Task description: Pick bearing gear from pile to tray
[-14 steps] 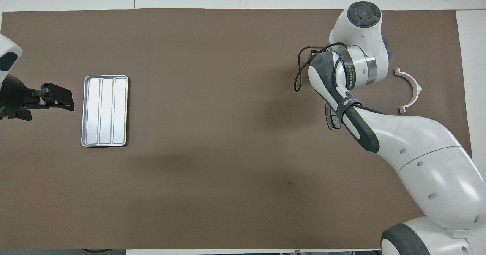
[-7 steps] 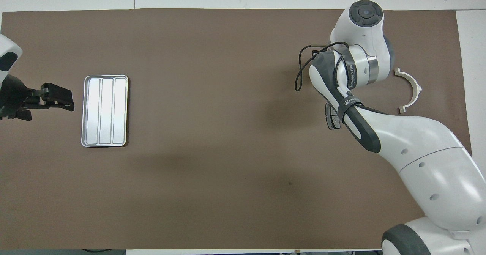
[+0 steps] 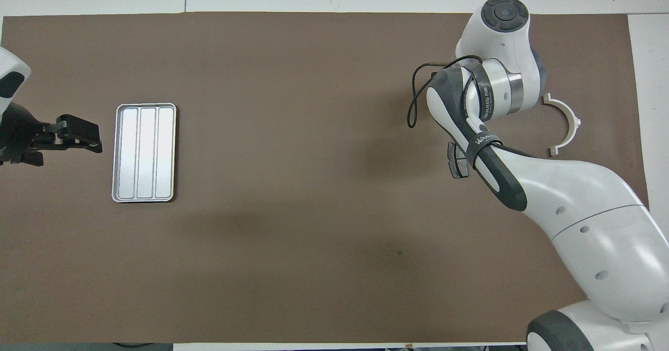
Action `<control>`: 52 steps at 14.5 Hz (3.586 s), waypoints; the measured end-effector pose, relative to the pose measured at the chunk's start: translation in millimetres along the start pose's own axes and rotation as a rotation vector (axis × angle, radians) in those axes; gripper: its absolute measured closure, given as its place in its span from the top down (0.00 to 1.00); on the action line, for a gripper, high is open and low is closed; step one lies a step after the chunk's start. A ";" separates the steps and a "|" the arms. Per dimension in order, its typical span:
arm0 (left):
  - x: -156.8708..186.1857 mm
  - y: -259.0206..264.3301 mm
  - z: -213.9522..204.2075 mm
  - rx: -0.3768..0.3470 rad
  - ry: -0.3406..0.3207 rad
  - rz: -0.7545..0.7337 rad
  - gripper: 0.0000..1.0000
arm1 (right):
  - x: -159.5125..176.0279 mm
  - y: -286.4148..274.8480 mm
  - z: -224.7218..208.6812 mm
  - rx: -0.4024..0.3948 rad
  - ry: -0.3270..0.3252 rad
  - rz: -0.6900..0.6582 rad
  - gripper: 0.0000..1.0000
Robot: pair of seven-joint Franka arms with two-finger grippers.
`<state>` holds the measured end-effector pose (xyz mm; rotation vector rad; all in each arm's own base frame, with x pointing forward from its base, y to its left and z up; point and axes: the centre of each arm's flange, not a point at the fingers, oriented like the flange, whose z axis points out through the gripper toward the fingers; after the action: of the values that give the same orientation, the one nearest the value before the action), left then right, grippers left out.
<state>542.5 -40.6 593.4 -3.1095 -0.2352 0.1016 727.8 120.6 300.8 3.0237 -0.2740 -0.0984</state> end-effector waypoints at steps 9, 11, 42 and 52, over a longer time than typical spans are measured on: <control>0.0 0.0 0.0 0.000 0.000 0.000 1.00 | -155.1 -177.5 -213.8 0.140 -0.055 0.267 0.25; 0.0 0.0 0.0 0.000 0.000 0.000 1.00 | -202.2 -235.8 -219.5 0.158 -0.047 0.383 0.25; -6.3 151.4 46.9 -0.046 0.083 -0.134 1.00 | -79.1 -134.4 -131.1 0.054 0.057 0.167 1.00; -14.7 307.9 243.8 -0.010 0.053 -0.222 1.00 | 23.5 120.8 -30.4 0.086 0.054 -0.159 1.00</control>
<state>557.8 -343.0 343.0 -3.0653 -0.5780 0.0137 731.9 1.1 342.9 3.1239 -0.0335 -0.0184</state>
